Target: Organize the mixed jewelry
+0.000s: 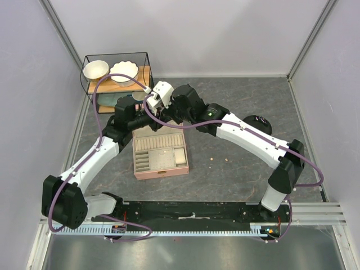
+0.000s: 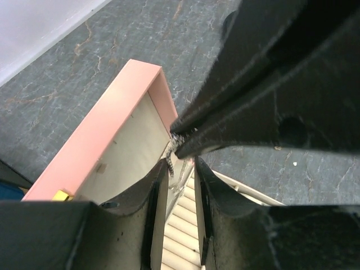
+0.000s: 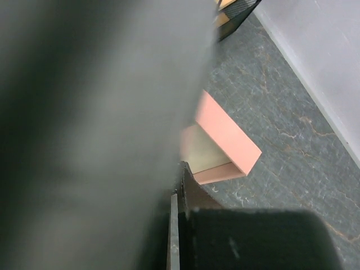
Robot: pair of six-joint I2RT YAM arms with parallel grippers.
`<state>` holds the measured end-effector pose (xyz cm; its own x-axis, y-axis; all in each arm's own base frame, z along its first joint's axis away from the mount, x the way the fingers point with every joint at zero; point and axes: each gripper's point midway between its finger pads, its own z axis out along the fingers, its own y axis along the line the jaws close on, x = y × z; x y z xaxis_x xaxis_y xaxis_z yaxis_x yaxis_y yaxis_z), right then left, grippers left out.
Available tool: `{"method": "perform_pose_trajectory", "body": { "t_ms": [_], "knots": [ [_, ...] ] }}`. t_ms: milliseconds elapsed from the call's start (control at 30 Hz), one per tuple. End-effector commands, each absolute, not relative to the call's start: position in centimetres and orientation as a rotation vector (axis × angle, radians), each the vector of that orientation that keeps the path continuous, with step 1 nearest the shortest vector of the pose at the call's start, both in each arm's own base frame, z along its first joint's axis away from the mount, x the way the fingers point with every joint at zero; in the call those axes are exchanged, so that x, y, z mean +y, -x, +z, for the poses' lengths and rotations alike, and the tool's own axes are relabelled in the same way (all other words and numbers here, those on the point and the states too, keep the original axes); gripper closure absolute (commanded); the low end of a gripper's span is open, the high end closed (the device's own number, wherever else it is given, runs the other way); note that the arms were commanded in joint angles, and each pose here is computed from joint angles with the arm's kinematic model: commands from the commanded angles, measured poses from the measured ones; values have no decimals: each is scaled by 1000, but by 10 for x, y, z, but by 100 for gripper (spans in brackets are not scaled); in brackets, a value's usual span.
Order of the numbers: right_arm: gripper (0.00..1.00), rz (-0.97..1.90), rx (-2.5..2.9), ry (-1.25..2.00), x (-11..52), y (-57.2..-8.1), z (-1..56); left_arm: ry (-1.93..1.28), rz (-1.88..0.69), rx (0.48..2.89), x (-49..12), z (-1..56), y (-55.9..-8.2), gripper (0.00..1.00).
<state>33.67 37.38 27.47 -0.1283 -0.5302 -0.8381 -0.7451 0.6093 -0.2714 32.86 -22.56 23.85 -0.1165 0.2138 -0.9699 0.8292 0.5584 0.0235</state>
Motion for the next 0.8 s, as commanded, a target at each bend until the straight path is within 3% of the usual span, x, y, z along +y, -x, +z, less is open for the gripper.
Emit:
{"method": "perform_pose_trajectory", "body": {
  "t_ms": [0, 333, 767],
  "knots": [
    [100, 309, 1735, 1067, 383, -324, 296, -870, -672, 1586, -233, 253, -335, 68],
    [100, 273, 1737, 1050, 377, -328, 297, -872, -653, 1580, -230, 254, -332, 71],
    [100, 230, 1740, 1024, 371, -333, 299, -904, -657, 1561, -227, 258, -319, 62]
  ]
}}
